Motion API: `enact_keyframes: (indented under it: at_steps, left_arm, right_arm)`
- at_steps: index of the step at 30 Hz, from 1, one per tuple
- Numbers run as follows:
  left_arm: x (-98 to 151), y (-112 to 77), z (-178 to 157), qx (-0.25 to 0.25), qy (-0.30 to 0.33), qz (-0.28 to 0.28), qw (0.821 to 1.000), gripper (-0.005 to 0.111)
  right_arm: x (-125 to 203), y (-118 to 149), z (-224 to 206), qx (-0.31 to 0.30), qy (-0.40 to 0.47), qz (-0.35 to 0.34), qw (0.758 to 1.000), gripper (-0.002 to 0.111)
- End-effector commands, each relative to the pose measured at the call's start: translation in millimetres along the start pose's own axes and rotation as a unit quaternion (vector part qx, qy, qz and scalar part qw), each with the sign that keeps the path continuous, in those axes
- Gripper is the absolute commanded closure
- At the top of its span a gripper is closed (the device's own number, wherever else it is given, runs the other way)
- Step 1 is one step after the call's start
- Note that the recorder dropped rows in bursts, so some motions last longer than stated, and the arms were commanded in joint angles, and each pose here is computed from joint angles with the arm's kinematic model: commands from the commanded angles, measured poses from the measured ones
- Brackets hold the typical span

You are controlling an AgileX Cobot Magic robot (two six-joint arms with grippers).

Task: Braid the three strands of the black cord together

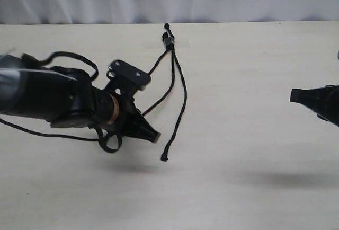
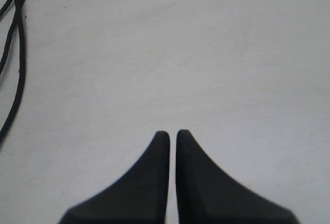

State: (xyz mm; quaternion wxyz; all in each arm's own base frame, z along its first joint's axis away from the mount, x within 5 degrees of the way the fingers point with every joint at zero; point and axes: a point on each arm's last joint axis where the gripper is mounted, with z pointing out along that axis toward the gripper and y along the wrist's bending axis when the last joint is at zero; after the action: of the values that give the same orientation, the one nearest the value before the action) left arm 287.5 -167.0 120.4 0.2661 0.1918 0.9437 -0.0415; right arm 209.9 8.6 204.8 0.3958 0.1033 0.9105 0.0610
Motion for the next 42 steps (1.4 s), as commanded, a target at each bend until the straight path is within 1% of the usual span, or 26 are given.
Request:
enact_keyframes:
  at_steps: [1,3,6,7,9,13,16,19,21,24,27,30,32,33,35,36,37,38,39,42]
  left_arm:
    - [-17,53.2,-36,-0.069,-0.034,-0.036,0.996,0.107]
    - [-16,82.7,-38,-0.091,-0.036,-0.074,0.992,0.107]
    - [-10,102.4,-27,-0.095,-0.030,-0.100,0.990,0.107]
    - [-8,105.8,-23,-0.093,-0.028,-0.105,0.990,0.107]
    - [-4,107.0,-11,-0.083,-0.022,-0.107,0.991,0.107]
    - [4,103.7,10,-0.063,-0.006,-0.106,0.992,0.105]
    - [10,103.4,19,-0.063,0.010,-0.111,0.992,0.094]
    - [14,104.5,21,-0.071,0.023,-0.113,0.991,0.074]
    - [13,104.8,20,-0.072,0.023,-0.113,0.991,0.064]
    - [10,105.2,14,-0.074,0.014,-0.116,0.990,0.059]
    - [0,105.6,-1,-0.074,-0.014,-0.127,0.989,0.059]
    - [-12,107.0,-26,-0.081,-0.049,-0.123,0.988,0.060]
    - [-20,108.7,-47,-0.093,-0.071,-0.120,0.986,0.062]
    - [-22,109.8,-58,-0.101,-0.079,-0.114,0.985,0.067]
    - [-26,111.4,-77,-0.115,-0.093,-0.108,0.983,0.080]
    - [-27,112.7,-88,-0.125,-0.100,-0.111,0.981,0.090]
    - [-27,113.6,-96,-0.132,-0.103,-0.113,0.979,0.095]
    - [-26,114.3,-102,-0.139,-0.105,-0.115,0.978,0.103]
    - [-26,114.8,-111,-0.145,-0.110,-0.113,0.977,0.107]
    - [-19,117.9,-125,-0.161,-0.114,-0.113,0.974,0.107]
  right_arm:
    - [-3,0,0,0.000,-0.007,0.005,1.000,0.104]
    - [-3,0,0,0.000,-0.007,0.005,1.000,0.104]
    - [-3,0,0,0.000,-0.007,0.005,1.000,0.104]
    - [-3,0,0,0.000,-0.007,0.005,1.000,0.104]
    - [-3,0,0,0.000,-0.007,0.005,1.000,0.104]
    - [-3,0,0,0.000,-0.007,0.005,1.000,0.104]
    - [-3,0,0,0.000,-0.007,0.005,1.000,0.104]
    - [-3,0,0,0.000,-0.007,0.005,1.000,0.104]
    - [-3,0,0,0.000,-0.006,0.005,1.000,0.104]
    - [-3,0,0,0.000,-0.006,0.005,1.000,0.104]
    - [-6,8,0,-0.011,0.000,-0.011,1.000,0.104]
    - [-8,34,3,-0.045,0.025,-0.062,0.997,0.104]
    - [-8,63,6,-0.081,0.040,-0.104,0.990,0.104]
    - [-8,77,9,-0.096,0.050,-0.123,0.987,0.104]
    - [-7,103,14,-0.119,0.071,-0.160,0.977,0.104]
    - [-7,118,18,-0.130,0.083,-0.181,0.971,0.104]
    - [-8,132,20,-0.140,0.089,-0.197,0.966,0.104]
    - [-7,147,25,-0.150,0.100,-0.218,0.959,0.104]
    - [-5,163,29,-0.157,0.113,-0.235,0.953,0.104]
    - [0,204,45,-0.160,0.159,-0.275,0.935,0.104]
